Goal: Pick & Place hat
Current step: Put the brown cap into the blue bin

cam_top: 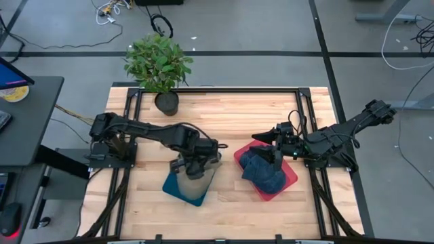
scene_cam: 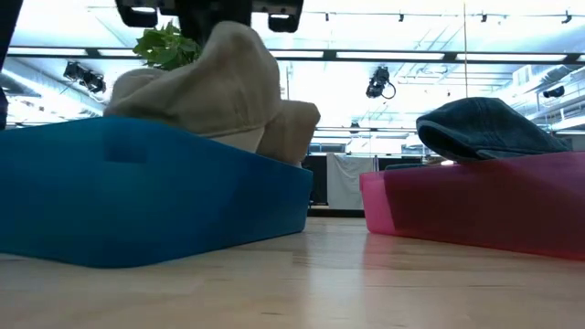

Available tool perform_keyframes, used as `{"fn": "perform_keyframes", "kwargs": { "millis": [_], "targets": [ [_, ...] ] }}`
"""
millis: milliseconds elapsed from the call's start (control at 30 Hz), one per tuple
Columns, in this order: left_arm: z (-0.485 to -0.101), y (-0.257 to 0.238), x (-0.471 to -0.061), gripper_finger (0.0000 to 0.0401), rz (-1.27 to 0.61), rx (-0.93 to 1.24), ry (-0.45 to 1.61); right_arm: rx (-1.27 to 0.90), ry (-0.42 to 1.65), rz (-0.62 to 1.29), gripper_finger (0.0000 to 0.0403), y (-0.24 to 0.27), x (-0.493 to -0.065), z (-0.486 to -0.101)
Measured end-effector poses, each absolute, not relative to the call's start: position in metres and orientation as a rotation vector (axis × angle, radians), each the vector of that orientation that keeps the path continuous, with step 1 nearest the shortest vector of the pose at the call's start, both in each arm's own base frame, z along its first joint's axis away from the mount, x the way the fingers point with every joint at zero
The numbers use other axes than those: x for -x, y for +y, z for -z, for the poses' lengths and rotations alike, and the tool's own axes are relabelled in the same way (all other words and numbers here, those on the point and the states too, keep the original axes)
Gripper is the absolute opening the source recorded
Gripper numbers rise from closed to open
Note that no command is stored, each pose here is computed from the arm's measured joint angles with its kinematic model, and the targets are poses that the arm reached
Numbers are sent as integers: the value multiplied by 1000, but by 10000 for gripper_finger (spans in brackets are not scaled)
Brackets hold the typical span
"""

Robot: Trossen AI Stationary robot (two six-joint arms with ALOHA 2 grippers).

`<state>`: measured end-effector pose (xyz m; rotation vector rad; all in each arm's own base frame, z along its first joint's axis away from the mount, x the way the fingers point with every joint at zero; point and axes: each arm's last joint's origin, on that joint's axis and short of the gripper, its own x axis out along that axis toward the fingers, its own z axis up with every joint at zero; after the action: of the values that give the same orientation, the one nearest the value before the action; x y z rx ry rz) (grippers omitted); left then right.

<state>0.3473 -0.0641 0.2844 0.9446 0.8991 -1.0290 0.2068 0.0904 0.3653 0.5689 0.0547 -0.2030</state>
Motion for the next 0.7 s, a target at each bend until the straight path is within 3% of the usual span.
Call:
{"fn": "perform_keyframes", "kwargs": {
  "millis": [400,700],
  "targets": [
    [-284,-38,-354,16,926,-939,929,-569,56,200,311,91,-207,-365],
    [-286,-37,-359,56,813,-793,946,-571,65,177,311,91,-207,-365]
  ]
}}
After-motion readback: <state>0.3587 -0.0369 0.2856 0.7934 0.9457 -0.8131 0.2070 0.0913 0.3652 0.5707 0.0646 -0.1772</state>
